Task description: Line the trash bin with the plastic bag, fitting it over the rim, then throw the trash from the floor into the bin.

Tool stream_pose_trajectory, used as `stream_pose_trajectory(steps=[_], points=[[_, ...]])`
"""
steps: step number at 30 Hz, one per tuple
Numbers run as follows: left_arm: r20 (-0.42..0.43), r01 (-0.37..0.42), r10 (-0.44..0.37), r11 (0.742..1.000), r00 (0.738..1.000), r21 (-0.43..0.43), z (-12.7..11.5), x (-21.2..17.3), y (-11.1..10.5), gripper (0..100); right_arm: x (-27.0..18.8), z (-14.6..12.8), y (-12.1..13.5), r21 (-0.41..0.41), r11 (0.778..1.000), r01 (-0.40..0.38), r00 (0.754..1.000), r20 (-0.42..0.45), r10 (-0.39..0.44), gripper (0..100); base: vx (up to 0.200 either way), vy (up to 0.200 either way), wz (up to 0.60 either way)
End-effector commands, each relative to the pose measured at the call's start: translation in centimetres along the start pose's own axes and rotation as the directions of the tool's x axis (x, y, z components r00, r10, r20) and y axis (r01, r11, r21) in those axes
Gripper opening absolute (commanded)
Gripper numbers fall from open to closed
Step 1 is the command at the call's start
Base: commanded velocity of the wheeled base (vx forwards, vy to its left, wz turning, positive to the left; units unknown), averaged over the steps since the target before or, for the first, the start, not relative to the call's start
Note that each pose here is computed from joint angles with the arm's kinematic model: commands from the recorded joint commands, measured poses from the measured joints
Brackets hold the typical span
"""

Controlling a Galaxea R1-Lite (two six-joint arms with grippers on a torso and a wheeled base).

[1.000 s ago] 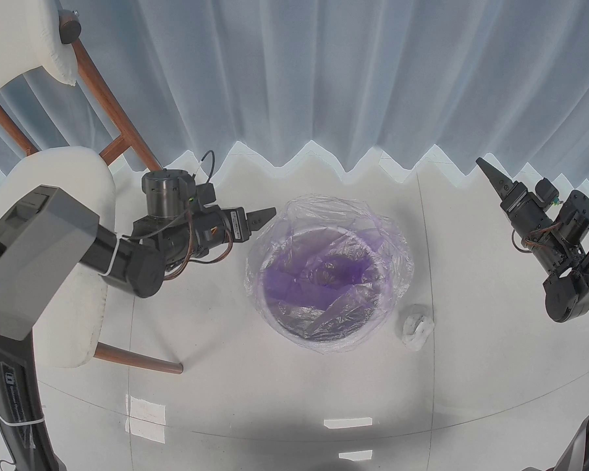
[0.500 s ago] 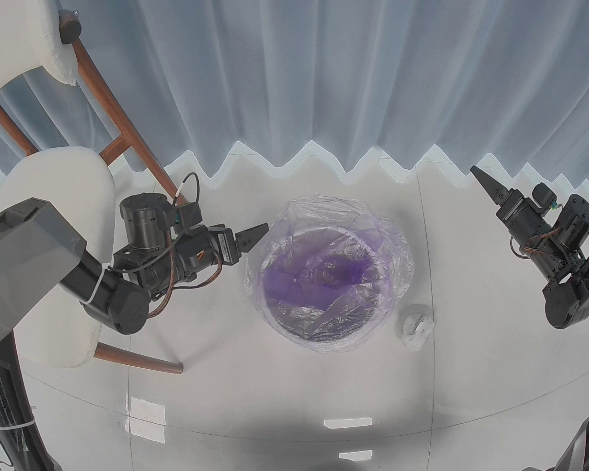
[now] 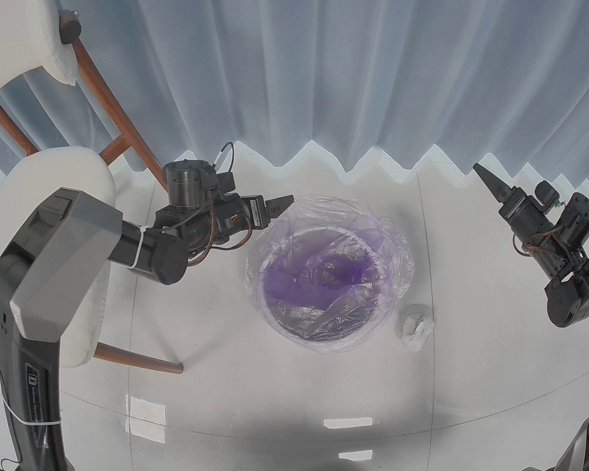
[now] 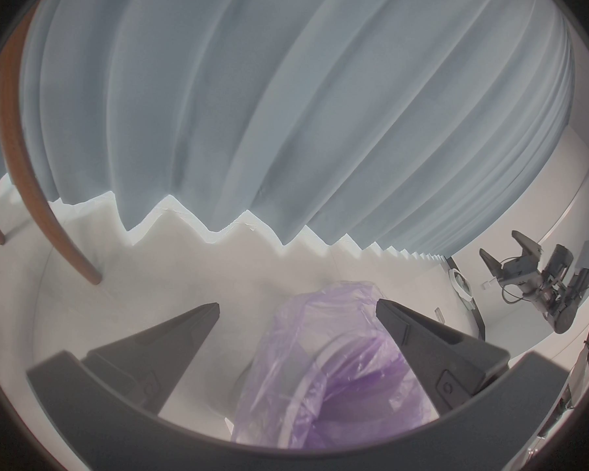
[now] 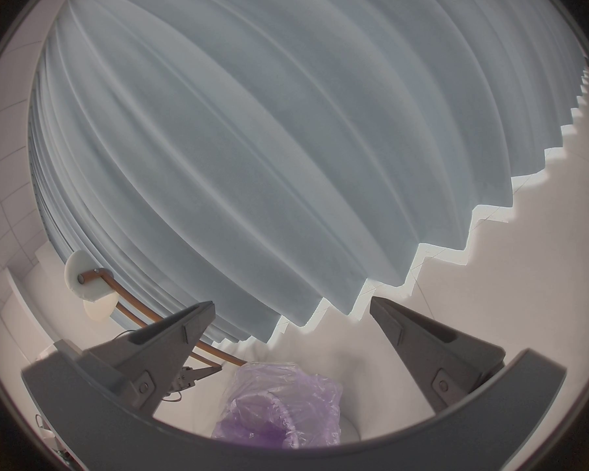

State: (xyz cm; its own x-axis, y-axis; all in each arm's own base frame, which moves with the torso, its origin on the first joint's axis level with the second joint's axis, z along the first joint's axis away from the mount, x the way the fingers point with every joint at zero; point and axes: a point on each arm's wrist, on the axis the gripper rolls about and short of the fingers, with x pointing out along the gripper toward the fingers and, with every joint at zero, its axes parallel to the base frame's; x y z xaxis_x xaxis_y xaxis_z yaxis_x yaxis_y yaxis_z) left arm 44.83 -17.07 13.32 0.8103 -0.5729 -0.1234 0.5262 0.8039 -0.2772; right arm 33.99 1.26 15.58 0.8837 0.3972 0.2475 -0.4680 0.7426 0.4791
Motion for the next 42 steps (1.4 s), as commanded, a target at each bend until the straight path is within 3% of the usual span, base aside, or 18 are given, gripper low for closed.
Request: stream_pose_trajectory(steps=[1, 12, 18, 20, 25, 32, 38, 42], points=[[-0.082, -0.014, 0.012, 1.0, 0.997, -0.019, -3.9, 4.6, 1.8, 100, 0.0, 0.5, 0.1, -0.013, 1.0, -0.011, 1.0, 0.024, 0.011, 100, 0.0, 0.0, 0.0], [-0.101, -0.049, 0.046, 0.998, 0.994, -0.027, -6.0, 6.7, 4.0, 100, 0.1, 1.4, -0.7, -0.03, 1.0, 0.004, 0.999, 0.053, -0.002, 100, 0.0, 0.0, 0.0], [-0.055, -0.06, 0.059, 0.998, 0.997, -0.026, -5.1, 7.3, 5.1, 100, 0.0, 1.1, -0.8, -0.027, 1.0, 0.008, 0.999, 0.044, -0.007, 100, 0.0, 0.0, 0.0], [-0.077, -0.074, 0.071, 0.997, 0.994, -0.033, -5.3, 7.3, 5.4, 100, 0.0, 1.1, -0.8, -0.03, 1.0, 0.008, 0.999, 0.044, -0.007, 100, 0.0, 0.0, 0.0], [-0.171, -0.12, 0.109, 0.991, 0.979, -0.053, -8.5, 7.7, 6.5, 100, 0.0, 1.0, -0.9, -0.032, 0.999, 0.01, 0.999, 0.042, -0.009, 100, 0.0, 0.0, 0.0], [-0.238, -0.161, 0.143, 0.985, 0.961, -0.057, -12.7, 8.4, 7.4, 100, 0.0, 0.9, -1.0, -0.03, 0.999, 0.012, 0.999, 0.038, -0.011, 100, 0.0, 0.0, 0.0], [-0.203, -0.148, 0.134, 0.987, 0.97, -0.056, -11.4, 8.4, 6.8, 100, 0.1, 0.5, -1.2, -0.036, 0.999, 0.017, 0.999, 0.03, -0.016, 100, 0.0, 0.0, 0.0], [-0.117, -0.129, 0.119, 0.988, 0.986, -0.081, -7.7, 7.9, 5.8, 100, 0.1, 0.5, -1.2, -0.043, 0.999, 0.016, 0.999, 0.028, -0.015, 100, 0.0, 0.0, 0.0]])
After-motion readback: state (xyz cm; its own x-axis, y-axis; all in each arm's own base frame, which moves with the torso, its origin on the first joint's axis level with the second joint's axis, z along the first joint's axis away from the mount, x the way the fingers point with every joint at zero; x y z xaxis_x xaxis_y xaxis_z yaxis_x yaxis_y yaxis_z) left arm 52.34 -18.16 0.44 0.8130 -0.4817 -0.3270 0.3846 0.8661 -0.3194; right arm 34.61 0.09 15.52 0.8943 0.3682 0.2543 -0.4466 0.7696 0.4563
